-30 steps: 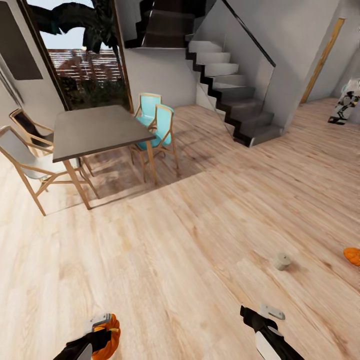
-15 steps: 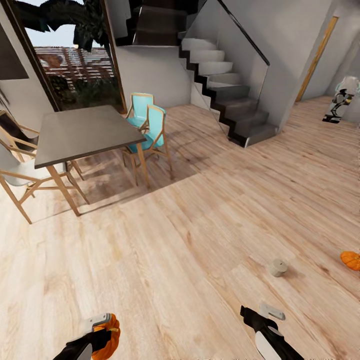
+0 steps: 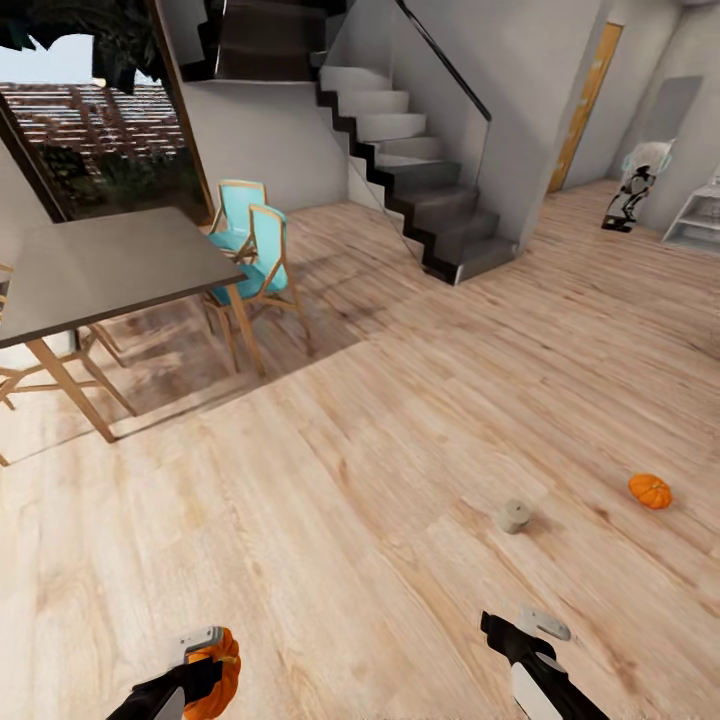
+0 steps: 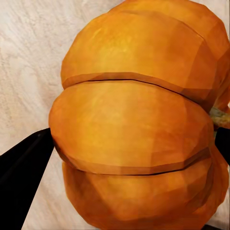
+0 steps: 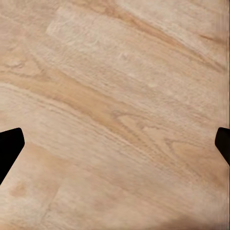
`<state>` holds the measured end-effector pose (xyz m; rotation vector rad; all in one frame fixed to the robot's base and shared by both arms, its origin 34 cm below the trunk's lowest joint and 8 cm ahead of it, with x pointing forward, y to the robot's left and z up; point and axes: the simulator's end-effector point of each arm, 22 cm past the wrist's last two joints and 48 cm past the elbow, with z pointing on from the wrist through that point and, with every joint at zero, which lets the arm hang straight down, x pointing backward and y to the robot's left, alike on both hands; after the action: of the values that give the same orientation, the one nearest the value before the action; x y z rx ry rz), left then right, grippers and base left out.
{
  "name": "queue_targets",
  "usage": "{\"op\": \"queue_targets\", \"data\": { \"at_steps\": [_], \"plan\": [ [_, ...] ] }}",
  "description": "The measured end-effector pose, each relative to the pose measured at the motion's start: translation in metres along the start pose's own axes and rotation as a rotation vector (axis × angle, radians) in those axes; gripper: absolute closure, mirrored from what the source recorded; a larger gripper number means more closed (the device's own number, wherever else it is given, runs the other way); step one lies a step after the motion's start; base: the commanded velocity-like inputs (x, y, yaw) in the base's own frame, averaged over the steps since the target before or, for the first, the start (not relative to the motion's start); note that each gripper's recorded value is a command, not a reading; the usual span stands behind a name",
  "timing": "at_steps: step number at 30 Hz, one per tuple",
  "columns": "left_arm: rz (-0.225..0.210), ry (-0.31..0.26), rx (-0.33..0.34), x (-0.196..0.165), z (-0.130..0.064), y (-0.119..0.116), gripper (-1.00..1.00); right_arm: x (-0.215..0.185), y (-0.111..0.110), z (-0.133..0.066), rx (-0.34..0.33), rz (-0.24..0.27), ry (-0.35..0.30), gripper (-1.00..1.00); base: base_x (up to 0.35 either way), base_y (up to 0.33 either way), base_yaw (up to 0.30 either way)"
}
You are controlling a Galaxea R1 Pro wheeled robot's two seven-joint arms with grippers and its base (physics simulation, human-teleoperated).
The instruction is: Place each of the two pumpkins and all three candles from the living room inside a cabinet in the living room (use any cabinet), then make sure every cabinet is closed, and position the cauldron so it is next to a table in the living room.
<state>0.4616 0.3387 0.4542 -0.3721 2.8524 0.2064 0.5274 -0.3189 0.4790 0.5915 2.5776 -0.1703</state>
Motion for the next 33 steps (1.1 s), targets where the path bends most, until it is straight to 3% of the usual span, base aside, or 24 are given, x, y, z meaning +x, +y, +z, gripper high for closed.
{"op": "queue_targets", "data": {
  "at_steps": [13, 22, 33],
  "plan": [
    [-0.004, -0.013, -0.004, 0.001, 0.003, 0.001, 1.00, 0.007, -0.002, 0.003, 0.005, -0.004, 0.013, -1.00, 0.065, -0.101, -0.172],
    [-0.003, -0.005, -0.006, 0.005, 0.005, 0.002, 1.00, 0.012, -0.004, 0.004, 0.011, -0.006, 0.022, -1.00, 0.253, -0.127, -0.165],
    [-0.001, -0.002, -0.007, 0.006, 0.006, 0.002, 1.00, 0.013, -0.005, 0.005, 0.012, -0.009, 0.025, -1.00, 0.271, -0.221, -0.025]
  ]
}}
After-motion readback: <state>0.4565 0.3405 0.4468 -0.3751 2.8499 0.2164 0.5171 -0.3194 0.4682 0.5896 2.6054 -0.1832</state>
